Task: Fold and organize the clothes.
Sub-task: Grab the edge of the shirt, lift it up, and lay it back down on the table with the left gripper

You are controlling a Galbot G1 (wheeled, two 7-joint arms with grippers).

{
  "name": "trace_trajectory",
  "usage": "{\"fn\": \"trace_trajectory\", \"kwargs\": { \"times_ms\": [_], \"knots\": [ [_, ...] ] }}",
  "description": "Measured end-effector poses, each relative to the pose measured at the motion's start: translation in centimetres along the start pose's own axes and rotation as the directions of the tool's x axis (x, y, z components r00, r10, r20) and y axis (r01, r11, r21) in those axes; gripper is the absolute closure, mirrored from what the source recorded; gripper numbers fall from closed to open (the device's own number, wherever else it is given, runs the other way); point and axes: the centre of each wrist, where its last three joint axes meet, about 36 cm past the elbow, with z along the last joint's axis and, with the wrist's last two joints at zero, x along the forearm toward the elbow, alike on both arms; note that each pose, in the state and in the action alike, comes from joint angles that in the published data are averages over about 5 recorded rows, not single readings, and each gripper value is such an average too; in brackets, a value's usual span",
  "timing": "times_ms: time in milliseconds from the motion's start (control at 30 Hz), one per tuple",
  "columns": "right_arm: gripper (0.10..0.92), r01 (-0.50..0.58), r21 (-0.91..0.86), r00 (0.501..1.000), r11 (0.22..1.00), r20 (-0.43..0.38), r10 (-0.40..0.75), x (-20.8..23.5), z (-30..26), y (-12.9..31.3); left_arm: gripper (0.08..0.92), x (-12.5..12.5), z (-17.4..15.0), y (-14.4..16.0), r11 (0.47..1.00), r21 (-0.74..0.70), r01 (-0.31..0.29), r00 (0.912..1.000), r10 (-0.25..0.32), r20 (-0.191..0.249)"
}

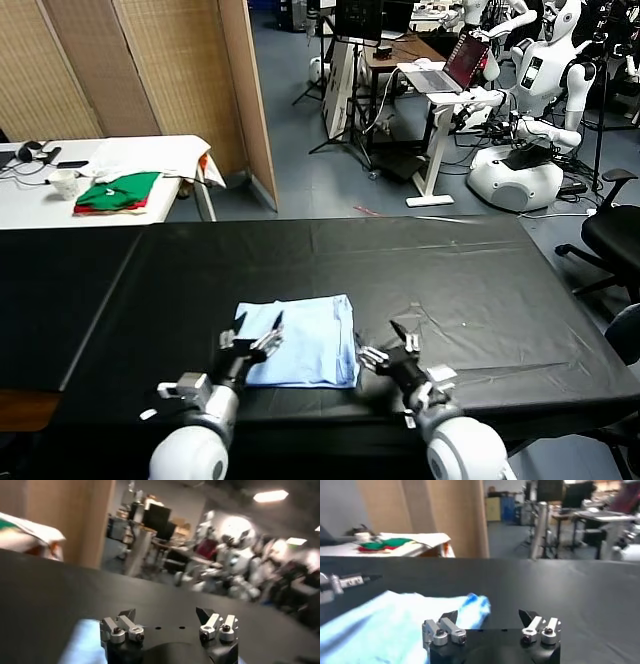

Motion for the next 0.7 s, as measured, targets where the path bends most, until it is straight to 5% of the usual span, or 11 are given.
{"fn": "trace_trajectory", "kwargs": {
  "times_ms": [233, 700],
  "knots": [
    [0.115, -0.049, 0.115, 0.994, 0.992, -0.088, 0.059, -1.0, 0.7, 0.7, 0.092, 0.3, 0.8, 1.4, 0.998, -0.018, 0.053, 0.9986, -0.054, -0.005],
    [0.115, -0.07, -0.046, 0.997, 0.996, 0.041, 0.072, 1.1, -1.0, -0.2, 0.092, -0.3, 2.2, 3.2, 0.992, 0.115, 0.052, 0.9975, -0.046, -0.053]
  ]
}}
